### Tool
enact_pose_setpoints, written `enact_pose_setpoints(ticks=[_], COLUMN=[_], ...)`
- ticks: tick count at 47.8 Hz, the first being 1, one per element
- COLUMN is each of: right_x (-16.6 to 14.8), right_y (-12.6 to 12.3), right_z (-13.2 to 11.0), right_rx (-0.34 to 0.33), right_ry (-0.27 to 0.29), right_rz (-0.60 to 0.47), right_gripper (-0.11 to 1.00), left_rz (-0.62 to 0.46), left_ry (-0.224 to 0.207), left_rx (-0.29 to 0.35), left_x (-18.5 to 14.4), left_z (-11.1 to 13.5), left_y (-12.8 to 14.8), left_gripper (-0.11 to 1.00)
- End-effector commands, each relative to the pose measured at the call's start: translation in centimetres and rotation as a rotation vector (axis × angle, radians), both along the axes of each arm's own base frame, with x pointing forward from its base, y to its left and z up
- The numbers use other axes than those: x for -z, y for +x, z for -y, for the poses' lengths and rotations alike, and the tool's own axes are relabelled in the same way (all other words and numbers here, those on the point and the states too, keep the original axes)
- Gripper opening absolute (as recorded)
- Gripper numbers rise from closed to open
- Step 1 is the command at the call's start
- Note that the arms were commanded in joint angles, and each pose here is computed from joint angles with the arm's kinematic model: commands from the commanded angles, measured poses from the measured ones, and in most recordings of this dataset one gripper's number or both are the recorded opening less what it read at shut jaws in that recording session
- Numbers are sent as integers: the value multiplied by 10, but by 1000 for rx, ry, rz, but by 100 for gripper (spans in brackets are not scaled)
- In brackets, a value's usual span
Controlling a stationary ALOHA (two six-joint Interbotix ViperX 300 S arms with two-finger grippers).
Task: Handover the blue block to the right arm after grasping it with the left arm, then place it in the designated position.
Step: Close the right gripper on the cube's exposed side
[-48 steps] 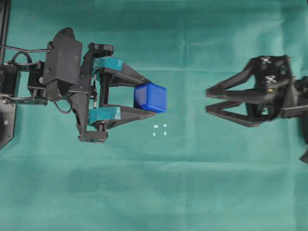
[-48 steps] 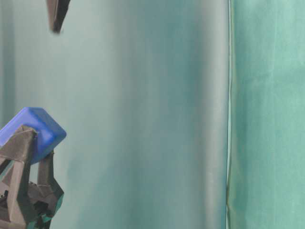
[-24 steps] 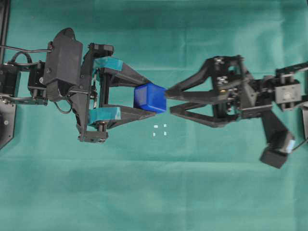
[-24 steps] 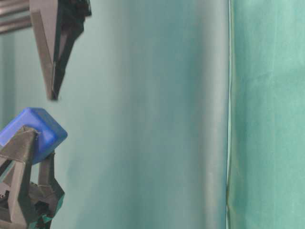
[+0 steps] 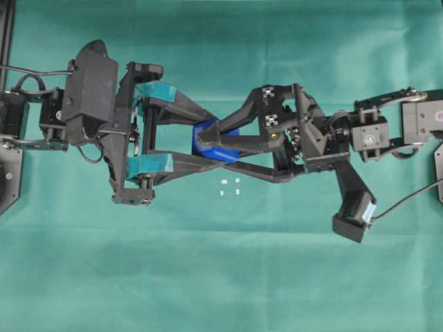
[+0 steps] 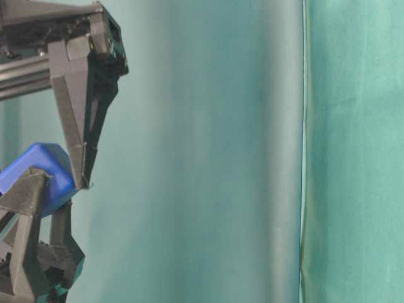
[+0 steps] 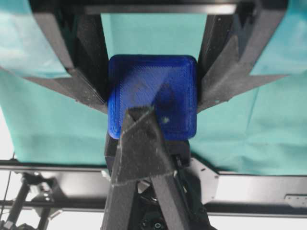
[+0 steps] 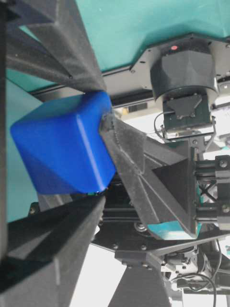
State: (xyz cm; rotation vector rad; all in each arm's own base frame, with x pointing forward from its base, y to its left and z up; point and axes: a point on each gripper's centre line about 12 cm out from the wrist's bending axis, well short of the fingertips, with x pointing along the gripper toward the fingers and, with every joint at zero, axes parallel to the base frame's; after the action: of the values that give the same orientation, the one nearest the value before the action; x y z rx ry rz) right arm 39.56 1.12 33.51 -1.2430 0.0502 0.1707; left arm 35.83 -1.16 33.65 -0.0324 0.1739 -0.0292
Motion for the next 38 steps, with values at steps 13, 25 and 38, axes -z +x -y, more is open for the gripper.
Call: enact_pose_setpoints(ticks=[13, 25, 38], right_x=[-17, -18, -18], right_y=[2, 2, 2], right_z=[0, 2, 3], right_rx=[4, 20, 27], right_ry=[0, 5, 12], right_rz=[38, 23, 16], right_gripper=[94, 70, 63], left_rz=[37, 35, 34], left_ry=[-3, -3, -3], left_rx=[3, 3, 3], left_x=[-13, -12, -12], left_z=[1, 1, 1], left_y=[-4, -4, -4], left_gripper=[47, 47, 46])
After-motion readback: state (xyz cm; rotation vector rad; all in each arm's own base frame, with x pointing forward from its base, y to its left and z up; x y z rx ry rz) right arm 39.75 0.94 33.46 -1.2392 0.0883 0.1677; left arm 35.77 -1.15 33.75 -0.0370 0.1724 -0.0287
